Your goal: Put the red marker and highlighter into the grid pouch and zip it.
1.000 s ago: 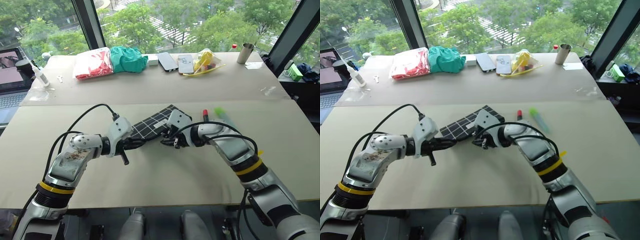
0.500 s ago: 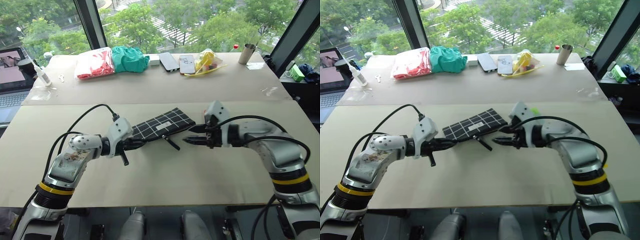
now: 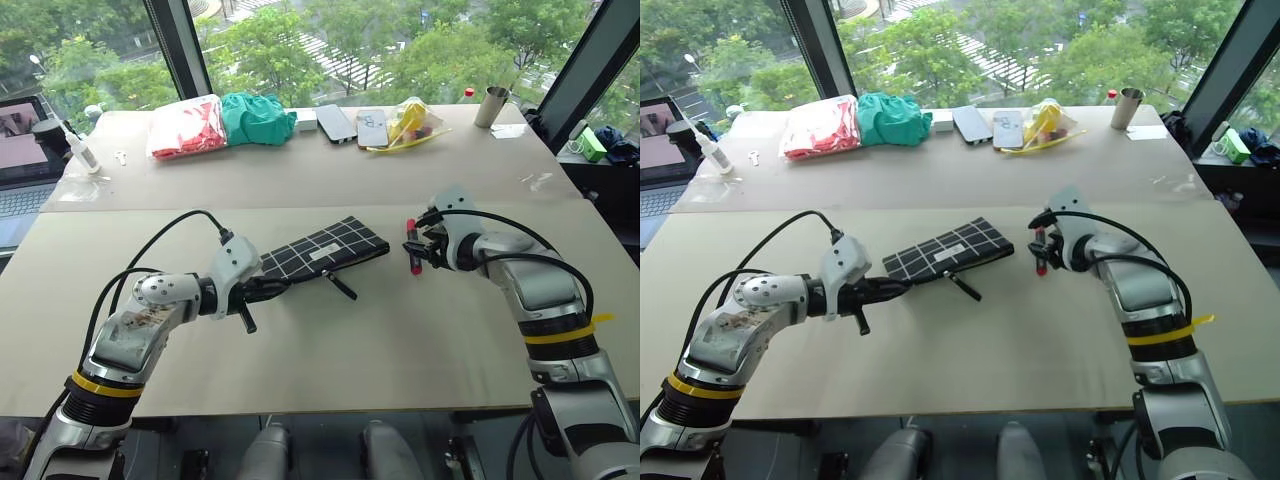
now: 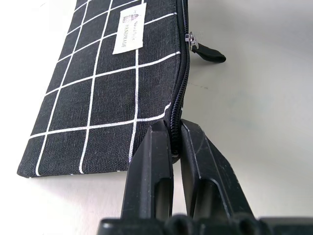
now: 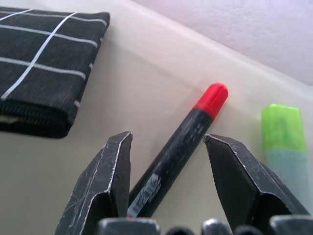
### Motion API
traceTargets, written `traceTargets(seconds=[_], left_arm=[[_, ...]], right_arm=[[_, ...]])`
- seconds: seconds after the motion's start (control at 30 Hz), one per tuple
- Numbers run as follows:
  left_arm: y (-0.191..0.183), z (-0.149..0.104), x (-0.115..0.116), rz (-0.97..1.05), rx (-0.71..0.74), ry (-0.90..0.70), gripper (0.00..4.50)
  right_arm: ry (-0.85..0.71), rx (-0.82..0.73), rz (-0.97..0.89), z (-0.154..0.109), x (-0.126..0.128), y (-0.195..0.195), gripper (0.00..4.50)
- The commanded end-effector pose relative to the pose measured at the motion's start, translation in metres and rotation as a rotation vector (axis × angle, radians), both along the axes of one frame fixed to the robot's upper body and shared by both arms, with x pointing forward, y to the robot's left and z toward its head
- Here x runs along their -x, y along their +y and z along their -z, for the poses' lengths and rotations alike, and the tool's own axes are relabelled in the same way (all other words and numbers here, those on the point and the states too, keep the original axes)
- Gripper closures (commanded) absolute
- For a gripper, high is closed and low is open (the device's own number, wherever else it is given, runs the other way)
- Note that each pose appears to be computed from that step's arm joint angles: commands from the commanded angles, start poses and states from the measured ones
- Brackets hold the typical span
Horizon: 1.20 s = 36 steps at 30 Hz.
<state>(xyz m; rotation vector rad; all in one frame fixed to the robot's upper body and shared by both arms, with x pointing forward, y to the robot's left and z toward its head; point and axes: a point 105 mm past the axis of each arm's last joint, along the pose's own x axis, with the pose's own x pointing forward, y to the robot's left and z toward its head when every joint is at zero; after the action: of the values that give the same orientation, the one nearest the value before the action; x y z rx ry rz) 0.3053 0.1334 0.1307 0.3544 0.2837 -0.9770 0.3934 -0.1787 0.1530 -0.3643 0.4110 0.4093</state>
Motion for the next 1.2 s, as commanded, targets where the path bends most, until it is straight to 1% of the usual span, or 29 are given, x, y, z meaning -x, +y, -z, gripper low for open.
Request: traceTargets(seconds=[0.03,0.1,0.17,0.37,0.43,0.6,0.67,0.8,0.83,0.87,0.97,1.0,1.03,1.2], left_arm=[[0.000,-0.012,0.001,-0.002,0.008,-0.048,4.50],[0.000,-0.013,0.001,-0.004,0.008,-0.049,4.50],[0.000,-0.013,0.001,-0.006,0.009,-0.051,4.50],[0.000,-0.014,0.000,-0.009,0.012,-0.053,4.50],[0.000,-0.014,0.000,-0.011,0.012,-0.053,4.50],[-0.001,-0.012,0.002,-0.008,0.012,-0.049,4.50],[-0.001,-0.013,0.002,-0.010,0.012,-0.051,4.50],[0.000,-0.015,0.000,-0.014,0.011,-0.058,4.50],[0.001,-0.016,-0.001,-0.016,0.011,-0.060,4.50],[0.001,-0.016,-0.001,-0.017,0.012,-0.062,4.50],[0.002,-0.018,-0.002,-0.018,0.014,-0.066,4.50],[0.002,-0.019,-0.003,-0.019,0.015,-0.067,4.50],[0.002,-0.020,-0.003,-0.020,0.019,-0.068,4.50],[0.002,-0.024,-0.004,-0.020,0.035,-0.068,4.50]], right_arm=[[-0.038,0.054,0.055,-0.010,-0.007,-0.015,1.82],[-0.032,0.101,0.051,-0.003,-0.006,-0.016,1.82],[-0.016,0.116,0.049,0.004,-0.005,-0.013,1.82],[0.049,0.068,0.045,0.024,0.000,-0.001,1.82],[0.051,0.059,0.051,0.026,-0.001,0.001,1.82],[0.019,0.085,0.080,0.018,-0.007,-0.011,1.82],[0.017,0.113,0.073,0.019,-0.006,-0.012,1.82],[0.043,0.097,0.042,0.027,-0.001,-0.005,1.82],[0.047,0.097,0.031,0.028,0.000,-0.003,2.34],[0.051,0.093,0.027,0.029,0.001,-0.003,2.49],[0.052,0.088,0.015,0.029,0.002,-0.003,3.57],[0.052,0.085,0.013,0.028,0.002,-0.003,3.80],[0.051,0.077,0.005,0.027,0.003,-0.003,3.98],[0.007,0.084,-0.028,0.015,0.002,-0.002,4.00]])
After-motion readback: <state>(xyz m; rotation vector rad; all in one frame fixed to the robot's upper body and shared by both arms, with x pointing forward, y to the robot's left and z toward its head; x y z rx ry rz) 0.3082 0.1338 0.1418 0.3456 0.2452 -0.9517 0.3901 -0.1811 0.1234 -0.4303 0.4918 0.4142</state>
